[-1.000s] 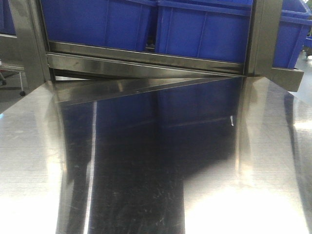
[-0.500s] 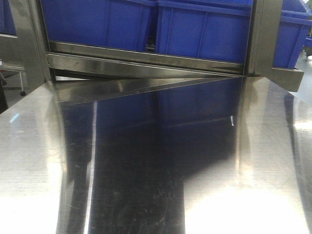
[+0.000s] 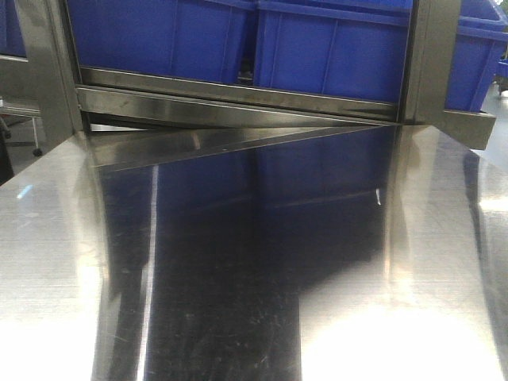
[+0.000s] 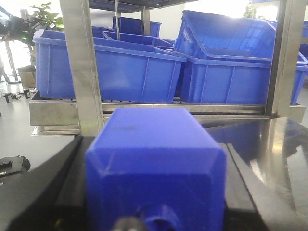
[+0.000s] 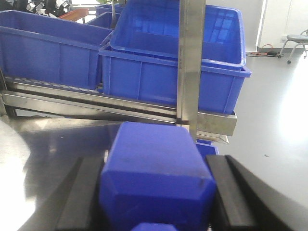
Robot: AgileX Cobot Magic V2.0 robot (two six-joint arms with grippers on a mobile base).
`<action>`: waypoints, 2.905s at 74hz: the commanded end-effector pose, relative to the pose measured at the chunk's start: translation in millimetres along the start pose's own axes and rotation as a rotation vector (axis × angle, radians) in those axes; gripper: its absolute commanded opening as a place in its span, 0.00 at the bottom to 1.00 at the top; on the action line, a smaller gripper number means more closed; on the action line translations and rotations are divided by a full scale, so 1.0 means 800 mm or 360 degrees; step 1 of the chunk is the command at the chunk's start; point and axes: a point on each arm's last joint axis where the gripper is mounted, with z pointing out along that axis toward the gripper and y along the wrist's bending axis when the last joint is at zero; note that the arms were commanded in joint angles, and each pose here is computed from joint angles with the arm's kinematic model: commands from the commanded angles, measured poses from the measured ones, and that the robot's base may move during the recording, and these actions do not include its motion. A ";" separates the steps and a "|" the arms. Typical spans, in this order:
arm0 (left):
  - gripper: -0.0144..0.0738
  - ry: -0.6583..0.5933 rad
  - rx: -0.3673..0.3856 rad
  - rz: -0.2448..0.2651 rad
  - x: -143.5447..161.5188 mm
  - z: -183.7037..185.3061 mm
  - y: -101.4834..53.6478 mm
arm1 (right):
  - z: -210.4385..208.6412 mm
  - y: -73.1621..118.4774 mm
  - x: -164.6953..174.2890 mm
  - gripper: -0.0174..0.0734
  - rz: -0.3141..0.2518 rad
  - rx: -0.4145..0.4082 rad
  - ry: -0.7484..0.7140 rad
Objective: Pick and sort blue part to right shelf
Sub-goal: 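Lift the blue part with the right gripper off the table, then drive the base away from the table carrying both blue parts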
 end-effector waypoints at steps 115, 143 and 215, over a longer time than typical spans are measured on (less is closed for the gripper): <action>0.52 -0.0215 0.0000 0.0000 -0.021 -0.011 0.000 | -0.010 0.000 -0.020 0.50 -0.0030 -0.0013 -0.0217; 0.52 -0.0215 0.0000 0.0000 -0.021 -0.011 0.000 | -0.010 0.000 -0.020 0.50 -0.0030 -0.0013 -0.0217; 0.52 -0.0215 0.0000 0.0000 -0.021 -0.011 0.000 | -0.010 0.000 -0.020 0.50 -0.0030 -0.0014 -0.0218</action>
